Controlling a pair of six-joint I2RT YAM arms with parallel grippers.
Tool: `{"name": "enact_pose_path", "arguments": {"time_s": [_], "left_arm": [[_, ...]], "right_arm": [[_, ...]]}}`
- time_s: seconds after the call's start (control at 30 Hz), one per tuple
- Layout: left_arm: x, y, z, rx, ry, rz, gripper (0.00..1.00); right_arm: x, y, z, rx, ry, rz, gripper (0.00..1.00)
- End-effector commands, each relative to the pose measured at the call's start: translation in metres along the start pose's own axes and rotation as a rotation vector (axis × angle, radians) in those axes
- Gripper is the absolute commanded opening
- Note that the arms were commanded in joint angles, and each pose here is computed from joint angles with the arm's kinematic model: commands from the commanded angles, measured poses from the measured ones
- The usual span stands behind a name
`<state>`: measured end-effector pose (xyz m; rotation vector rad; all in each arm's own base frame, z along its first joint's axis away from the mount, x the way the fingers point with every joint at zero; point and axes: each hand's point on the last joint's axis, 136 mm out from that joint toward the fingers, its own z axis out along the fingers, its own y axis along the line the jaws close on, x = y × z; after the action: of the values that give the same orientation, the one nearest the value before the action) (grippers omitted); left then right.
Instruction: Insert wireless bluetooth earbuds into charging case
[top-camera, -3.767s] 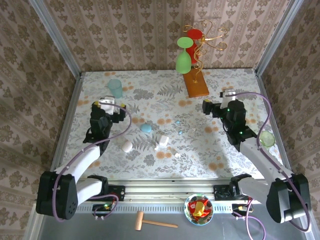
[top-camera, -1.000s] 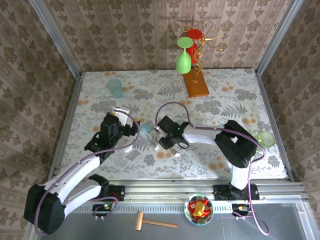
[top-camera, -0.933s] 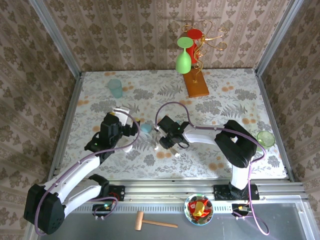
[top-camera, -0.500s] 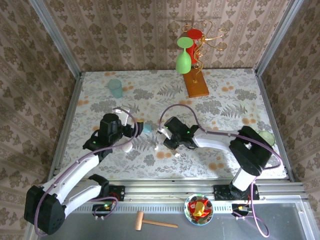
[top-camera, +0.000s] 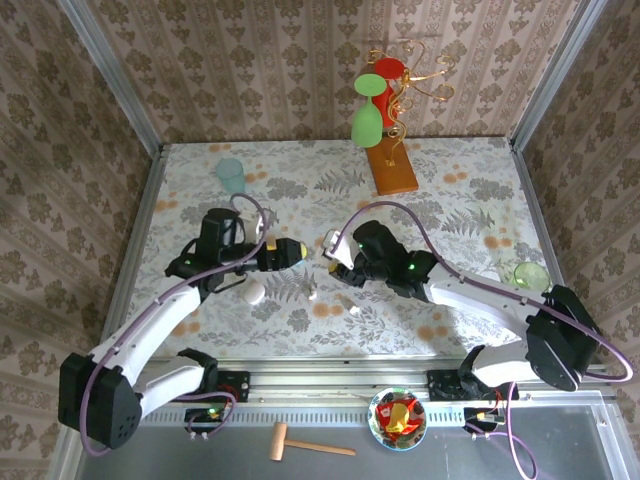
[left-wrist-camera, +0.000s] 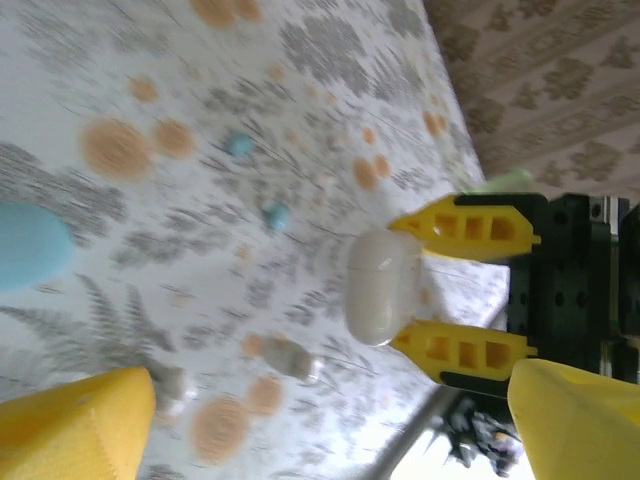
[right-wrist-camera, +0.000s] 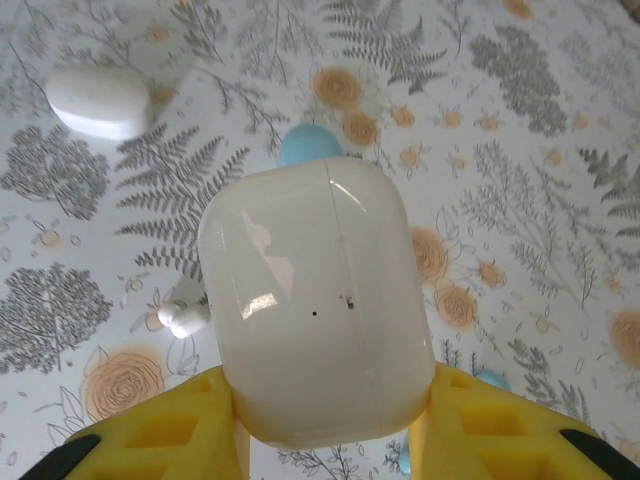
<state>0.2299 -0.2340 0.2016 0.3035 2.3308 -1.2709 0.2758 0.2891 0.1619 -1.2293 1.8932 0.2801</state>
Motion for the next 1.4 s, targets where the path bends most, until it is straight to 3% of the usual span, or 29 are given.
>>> {"name": "enact_pose_path", "arguments": {"time_s": [0.0, 0.23, 0.5, 0.9, 0.97, 1.03, 1.1, 1.2, 1.37], "left_arm": [[0.001, -0.043, 0.003, 0.181, 0.035, -0.025, 0.84], [0.0, -0.063, 0.011, 0.294, 0.011, 0.011, 0.69], [0.005, -0.064, 0.017, 0.288, 0.011, 0.052, 0.59], [0.007, -0.067, 0.02, 0.303, 0.011, 0.073, 0.22], [0.008, -0.066, 0.02, 0.305, 0.006, 0.097, 0.16], [0.008, -0.067, 0.019, 0.313, -0.011, 0.16, 0.11], [0.007, -0.068, 0.016, 0.322, -0.045, 0.252, 0.08], [0.002, -0.072, 0.01, 0.324, -0.128, 0.443, 0.06], [-0.004, -0.081, -0.003, 0.353, -0.34, 0.787, 0.0]], "right_arm": [[-0.028, 0.0, -0.019, -0.025, -0.081, -0.026, 0.36], [-0.044, 0.002, -0.032, -0.049, -0.147, -0.017, 0.35], [-0.054, -0.001, -0.036, -0.053, -0.194, 0.008, 0.35], [-0.057, 0.001, -0.038, -0.064, -0.203, 0.016, 0.34], [-0.059, 0.001, -0.041, -0.065, -0.209, 0.015, 0.4], [-0.059, 0.0, -0.046, -0.068, -0.218, 0.016, 0.56], [-0.058, 0.003, -0.052, -0.097, -0.231, 0.025, 0.63], [-0.06, 0.007, -0.069, -0.178, -0.281, 0.061, 0.7], [-0.068, 0.003, -0.103, -0.281, -0.381, 0.167, 0.75]]}}
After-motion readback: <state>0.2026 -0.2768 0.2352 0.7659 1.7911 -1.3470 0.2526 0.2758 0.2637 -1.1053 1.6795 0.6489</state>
